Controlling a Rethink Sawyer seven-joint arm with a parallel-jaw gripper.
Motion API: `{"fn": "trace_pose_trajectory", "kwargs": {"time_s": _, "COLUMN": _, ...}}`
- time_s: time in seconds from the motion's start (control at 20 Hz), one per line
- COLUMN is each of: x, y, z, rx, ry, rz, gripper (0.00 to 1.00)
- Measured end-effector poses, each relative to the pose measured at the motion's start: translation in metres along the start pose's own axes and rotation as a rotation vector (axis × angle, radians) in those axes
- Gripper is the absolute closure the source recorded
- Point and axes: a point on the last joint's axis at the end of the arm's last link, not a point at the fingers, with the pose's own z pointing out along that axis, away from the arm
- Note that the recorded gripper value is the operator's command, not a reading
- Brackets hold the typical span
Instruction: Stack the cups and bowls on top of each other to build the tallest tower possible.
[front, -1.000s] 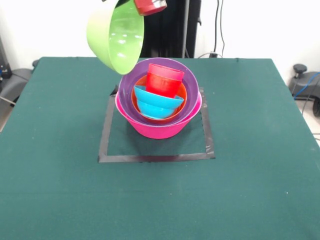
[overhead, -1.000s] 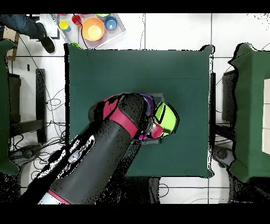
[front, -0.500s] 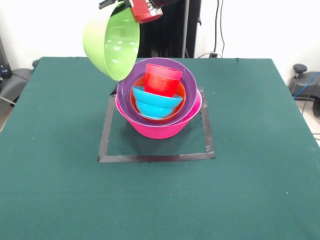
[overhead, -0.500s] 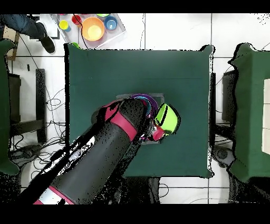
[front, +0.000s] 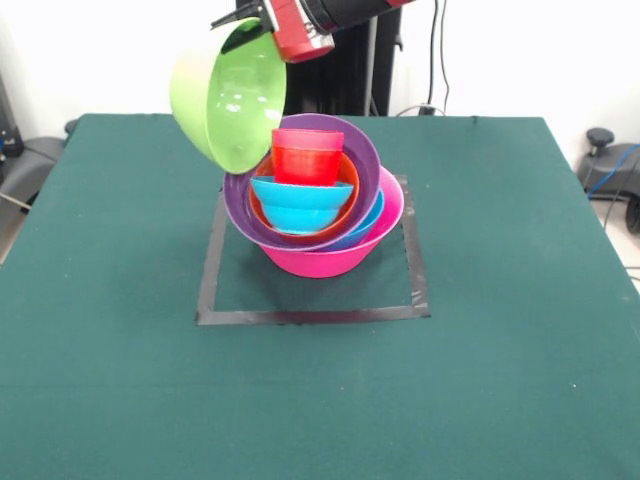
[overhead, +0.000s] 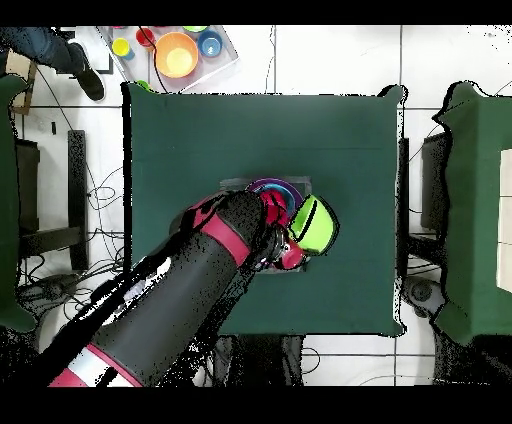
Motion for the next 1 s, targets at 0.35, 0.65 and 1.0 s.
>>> {"fn": "trace_pose_trajectory", "kwargs": {"time_s": 0.35, "x": 0.0040, "y": 0.0032, "z": 0.0043, "rx": 0.014, "ry": 0.006, "rz": 0.027, "gripper": 1.00}}
{"fn": "trace_pose_trajectory", "kwargs": {"time_s": 0.65, "x": 0.0055, "y": 0.0048, "z": 0.0054, "rx": 0.021, "ry": 0.012, "rz": 0.038, "gripper": 1.00}}
{"fn": "trace_pose_trajectory", "kwargs": {"time_s": 1.0, "x": 0.0070, "y": 0.0084, "z": 0.0047, "rx": 0.043, "ry": 0.044, "rz": 0.060, "gripper": 1.00}}
